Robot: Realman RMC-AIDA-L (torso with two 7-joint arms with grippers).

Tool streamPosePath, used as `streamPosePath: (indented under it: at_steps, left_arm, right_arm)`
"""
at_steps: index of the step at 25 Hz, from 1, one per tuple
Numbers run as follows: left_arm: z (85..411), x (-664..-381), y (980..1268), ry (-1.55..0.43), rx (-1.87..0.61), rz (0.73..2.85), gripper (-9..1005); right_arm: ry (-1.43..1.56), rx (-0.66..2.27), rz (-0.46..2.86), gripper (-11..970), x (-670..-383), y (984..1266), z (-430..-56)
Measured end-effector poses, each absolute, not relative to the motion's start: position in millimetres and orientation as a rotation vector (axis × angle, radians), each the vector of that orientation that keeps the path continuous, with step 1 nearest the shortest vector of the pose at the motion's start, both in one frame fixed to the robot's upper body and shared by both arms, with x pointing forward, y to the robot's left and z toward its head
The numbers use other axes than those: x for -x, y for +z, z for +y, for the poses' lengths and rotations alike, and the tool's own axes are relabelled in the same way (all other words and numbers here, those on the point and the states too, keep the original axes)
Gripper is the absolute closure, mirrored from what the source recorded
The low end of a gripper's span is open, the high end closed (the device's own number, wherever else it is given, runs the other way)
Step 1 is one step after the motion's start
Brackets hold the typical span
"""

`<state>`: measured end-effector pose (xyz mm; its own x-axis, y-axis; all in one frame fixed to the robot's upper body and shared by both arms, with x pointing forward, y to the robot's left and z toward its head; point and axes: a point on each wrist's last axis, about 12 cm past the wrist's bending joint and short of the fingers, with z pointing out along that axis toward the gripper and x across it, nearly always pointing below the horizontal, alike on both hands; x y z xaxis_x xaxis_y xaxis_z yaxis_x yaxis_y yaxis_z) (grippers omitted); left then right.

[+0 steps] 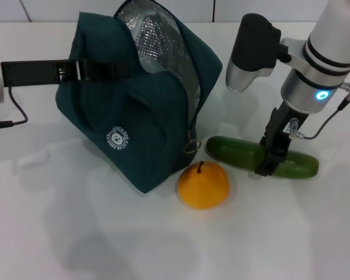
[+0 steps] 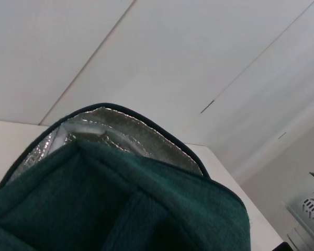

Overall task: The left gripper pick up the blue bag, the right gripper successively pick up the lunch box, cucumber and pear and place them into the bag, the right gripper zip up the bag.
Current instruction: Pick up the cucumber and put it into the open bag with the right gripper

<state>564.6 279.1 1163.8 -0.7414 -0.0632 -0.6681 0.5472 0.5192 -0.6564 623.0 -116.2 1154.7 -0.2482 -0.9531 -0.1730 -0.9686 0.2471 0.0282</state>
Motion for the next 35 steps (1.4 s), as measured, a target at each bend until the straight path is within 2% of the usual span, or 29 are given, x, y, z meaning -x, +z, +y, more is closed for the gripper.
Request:
streamPosePath:
  at_steps: [8,16,24,35]
  left_arm:
    - [279.0,-564.5,1165.1,-1.232,-0.389,2.102,958]
    - [278.7,-563.7,1166.0,-1.242,-0.395,2.09,958]
    - [277.1,-561.9,1166.6,-1.264,-0.407,2.083,958]
    - [275.4,-561.4,1160.5,-1.276,-0.423,2.079,958]
  right_arm:
    - [0.143,1.785,2.439,323,-626.5,1155.6,-123.3]
    - [0.1,1.567,2.546,324,-639.6,1164.4,-157.9]
    - [0.137,1.304,2.444,324,-652.2,1208.9,-185.8]
    - [0.295,1.085,2.074,323,-655.4,1278.7,-184.9]
